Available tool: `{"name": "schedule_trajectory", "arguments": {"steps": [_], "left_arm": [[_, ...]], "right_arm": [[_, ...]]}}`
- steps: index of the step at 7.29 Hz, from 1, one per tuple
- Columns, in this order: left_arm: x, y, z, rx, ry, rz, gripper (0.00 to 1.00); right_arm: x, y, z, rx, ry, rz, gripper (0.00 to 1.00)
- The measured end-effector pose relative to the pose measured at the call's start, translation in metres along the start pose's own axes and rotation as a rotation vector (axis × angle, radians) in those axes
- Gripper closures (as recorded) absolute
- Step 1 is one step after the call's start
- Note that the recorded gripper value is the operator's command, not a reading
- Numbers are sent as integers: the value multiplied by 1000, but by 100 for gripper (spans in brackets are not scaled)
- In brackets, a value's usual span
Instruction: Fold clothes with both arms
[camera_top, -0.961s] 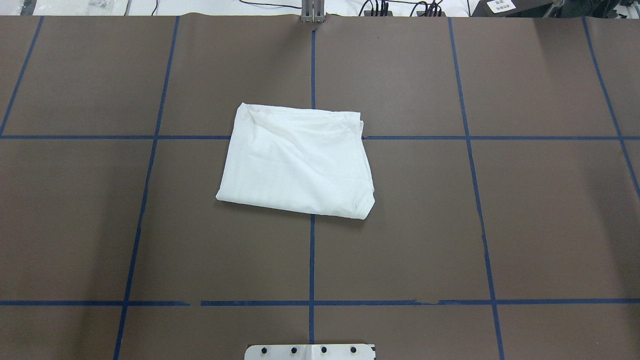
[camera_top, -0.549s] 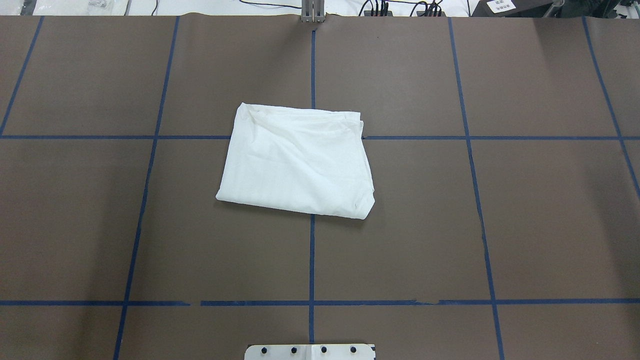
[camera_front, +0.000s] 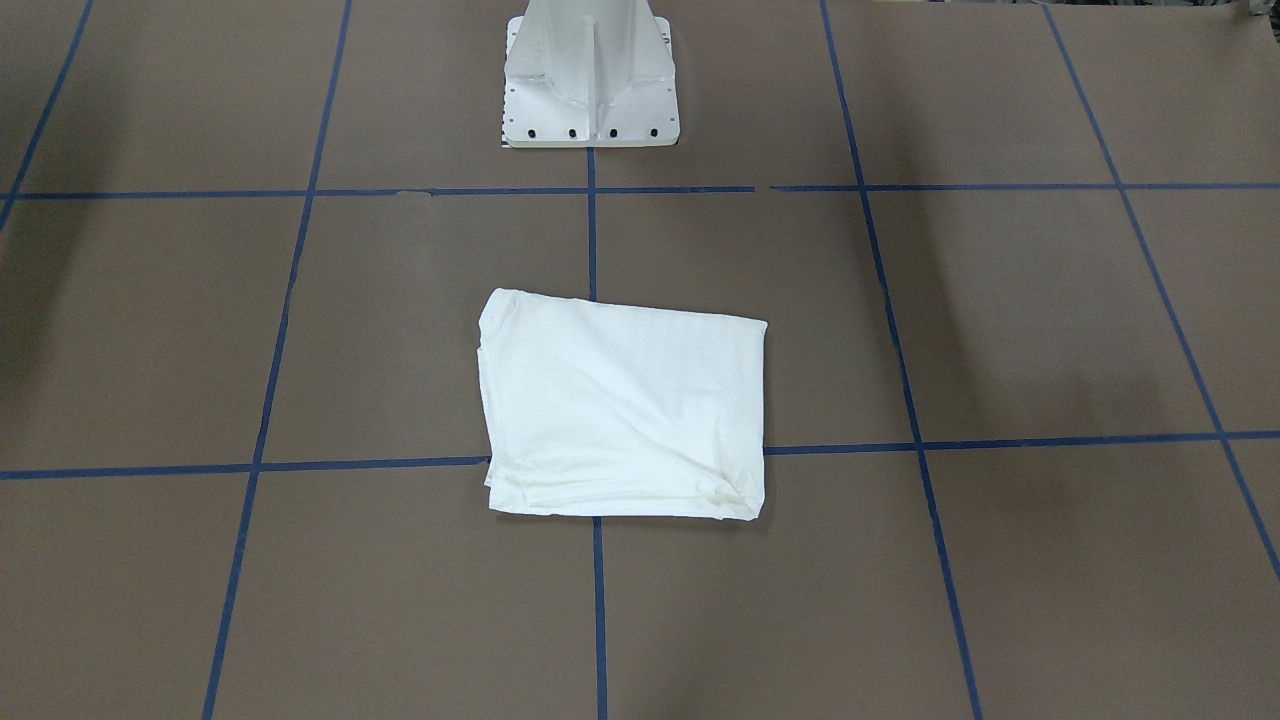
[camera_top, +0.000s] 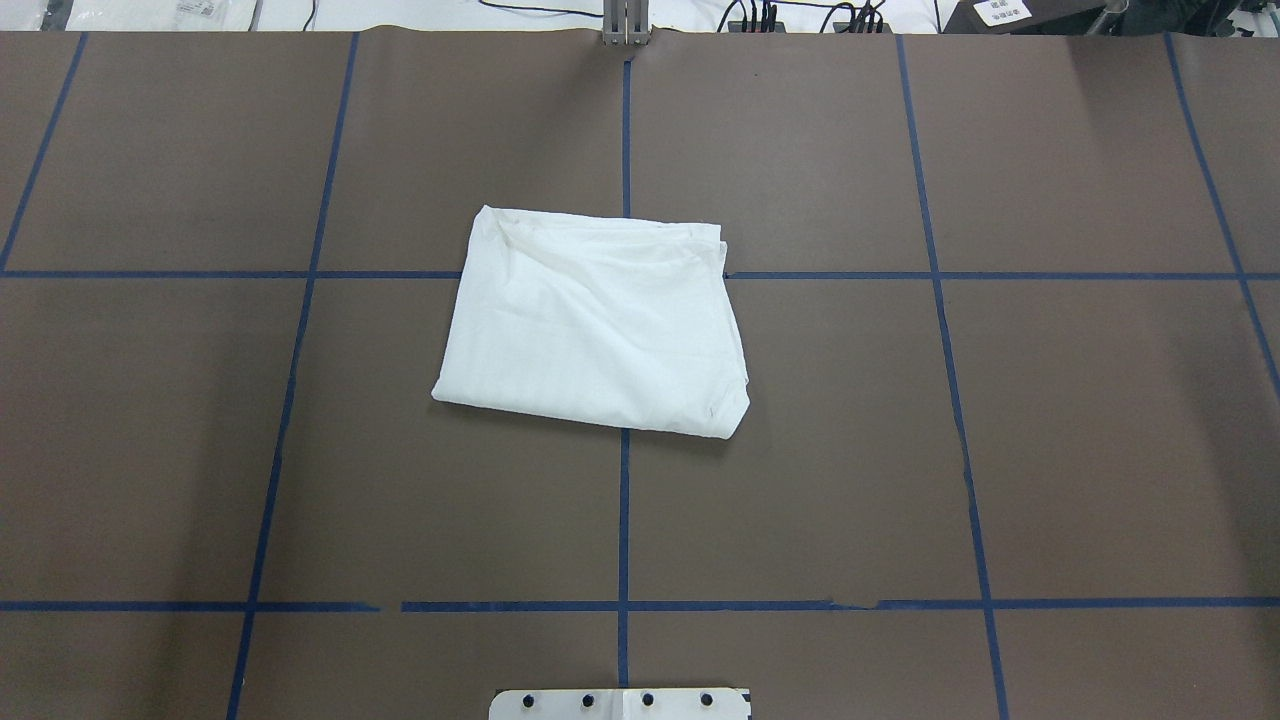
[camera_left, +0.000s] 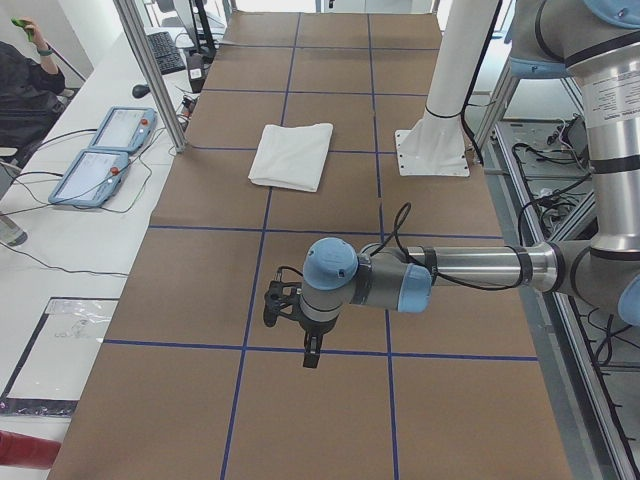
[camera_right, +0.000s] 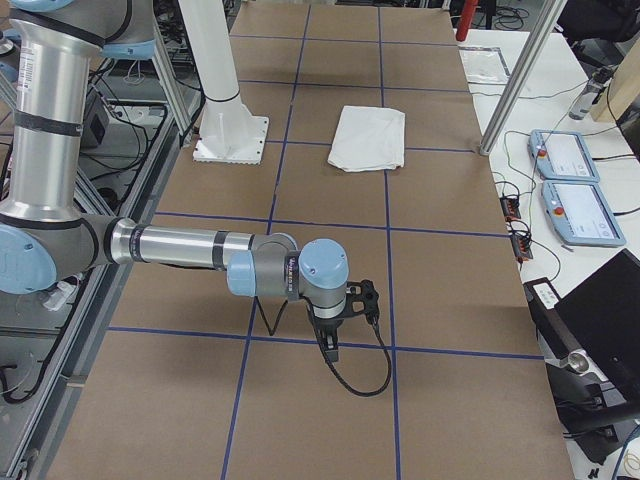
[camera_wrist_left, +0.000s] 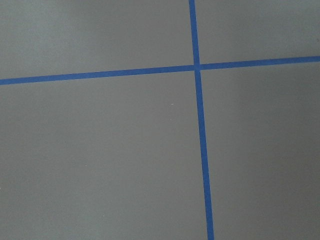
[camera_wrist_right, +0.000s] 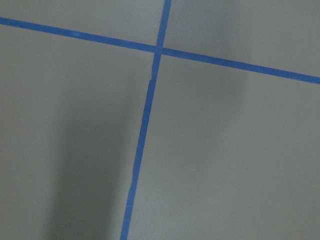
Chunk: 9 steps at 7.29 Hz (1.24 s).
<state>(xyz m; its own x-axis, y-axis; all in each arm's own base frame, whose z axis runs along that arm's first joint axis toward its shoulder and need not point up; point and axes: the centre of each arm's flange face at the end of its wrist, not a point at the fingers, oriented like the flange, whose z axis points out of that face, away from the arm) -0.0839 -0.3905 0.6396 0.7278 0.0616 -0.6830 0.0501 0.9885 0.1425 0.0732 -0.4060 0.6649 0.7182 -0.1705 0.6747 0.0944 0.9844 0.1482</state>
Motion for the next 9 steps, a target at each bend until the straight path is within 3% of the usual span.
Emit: {"name": "schedule_trajectory", "arguments": {"steps": [4, 9], "left_arm": [[-3, 6, 3, -10, 0, -10, 0], [-6, 10, 6, -19, -2, -18, 0]], "right_arm": [[-1, 1, 3, 2, -44, 1, 0], [-2, 0, 2, 5, -40, -3, 0]]}}
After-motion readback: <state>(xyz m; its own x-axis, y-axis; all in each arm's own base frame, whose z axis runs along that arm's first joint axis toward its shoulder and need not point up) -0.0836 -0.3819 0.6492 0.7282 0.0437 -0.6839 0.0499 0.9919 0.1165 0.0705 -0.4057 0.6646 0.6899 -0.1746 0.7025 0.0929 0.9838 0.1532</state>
